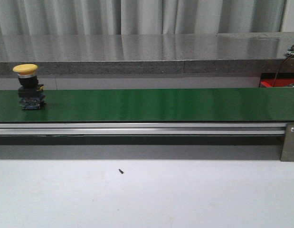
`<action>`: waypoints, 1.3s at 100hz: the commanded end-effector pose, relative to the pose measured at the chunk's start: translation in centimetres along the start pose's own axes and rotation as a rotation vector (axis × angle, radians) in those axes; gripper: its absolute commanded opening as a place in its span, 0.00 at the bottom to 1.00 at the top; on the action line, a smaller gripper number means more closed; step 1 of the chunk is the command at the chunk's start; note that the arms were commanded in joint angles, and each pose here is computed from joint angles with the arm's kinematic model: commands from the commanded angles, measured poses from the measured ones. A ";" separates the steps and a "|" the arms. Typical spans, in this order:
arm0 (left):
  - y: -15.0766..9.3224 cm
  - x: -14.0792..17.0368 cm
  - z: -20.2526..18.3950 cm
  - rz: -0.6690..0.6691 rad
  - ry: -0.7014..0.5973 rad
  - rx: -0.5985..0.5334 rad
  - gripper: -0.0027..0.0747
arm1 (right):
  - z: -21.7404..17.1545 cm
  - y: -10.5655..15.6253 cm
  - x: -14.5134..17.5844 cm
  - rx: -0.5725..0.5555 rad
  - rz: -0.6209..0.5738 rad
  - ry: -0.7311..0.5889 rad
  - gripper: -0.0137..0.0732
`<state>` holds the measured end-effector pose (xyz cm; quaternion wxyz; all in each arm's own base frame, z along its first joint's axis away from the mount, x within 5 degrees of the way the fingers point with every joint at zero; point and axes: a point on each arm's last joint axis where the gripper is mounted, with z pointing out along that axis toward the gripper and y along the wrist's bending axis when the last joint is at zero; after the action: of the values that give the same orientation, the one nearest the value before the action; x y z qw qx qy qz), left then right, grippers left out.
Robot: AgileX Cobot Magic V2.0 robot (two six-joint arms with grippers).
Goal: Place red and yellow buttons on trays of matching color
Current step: 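Release the yellow button on the conveyor and raise the left gripper, then grasp a second yellow push-button with the left gripper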
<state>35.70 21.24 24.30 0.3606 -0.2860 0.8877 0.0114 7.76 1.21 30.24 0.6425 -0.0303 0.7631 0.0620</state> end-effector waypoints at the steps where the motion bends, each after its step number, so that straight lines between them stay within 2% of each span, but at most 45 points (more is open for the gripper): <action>1: -1.8 -2.0 -4.7 0.026 -0.144 0.027 0.23 | -0.2 -0.1 -1.4 0.016 -0.004 -0.090 0.08; 20: -4.8 -0.1 -7.7 0.084 -0.153 0.082 0.23 | -0.2 -0.1 -1.4 0.016 -0.004 -0.090 0.08; 35: -7.0 1.3 -8.6 0.141 -0.140 0.129 0.23 | -0.2 -0.1 -1.4 0.016 -0.004 -0.090 0.08; 67: -10.8 3.6 -7.4 0.237 -0.091 0.196 0.23 | -0.2 -0.1 -1.4 0.016 -0.004 -0.090 0.08; 88: -11.1 4.5 -5.5 0.245 -0.029 0.195 0.24 | -0.2 -0.1 -1.4 0.016 -0.004 -0.090 0.08; 93: -11.1 4.5 -5.5 0.245 -0.029 0.195 0.28 | -0.2 -0.1 -1.4 0.016 -0.004 -0.090 0.08; 97: -11.1 4.5 -5.5 0.245 -0.029 0.195 0.35 | -0.2 -0.1 -1.4 0.016 -0.004 -0.090 0.08; 107: -11.3 4.4 -5.7 0.243 -0.021 0.203 0.62 | -0.2 -0.1 -1.4 0.016 -0.004 -0.090 0.08; 108: -11.3 4.4 -5.7 0.247 -0.017 0.204 0.68 | -0.2 -0.1 -1.4 0.016 -0.004 -0.090 0.08; 115: -11.8 4.3 -6.2 0.264 -0.014 0.217 0.81 | -0.2 -0.1 -1.4 0.016 -0.004 -0.090 0.08; 121: -12.4 4.5 -6.8 0.304 -0.012 0.234 0.86 | -0.2 -0.1 -1.4 0.016 -0.004 -0.090 0.08; 130: -13.0 4.5 -8.2 0.318 -0.022 0.256 0.83 | -0.2 -0.1 -1.4 0.016 -0.004 -0.090 0.08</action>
<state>35.04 7.18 25.82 0.3346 -0.1075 0.9354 -0.0405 7.76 1.21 30.24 0.6425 -0.0303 0.7631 0.0620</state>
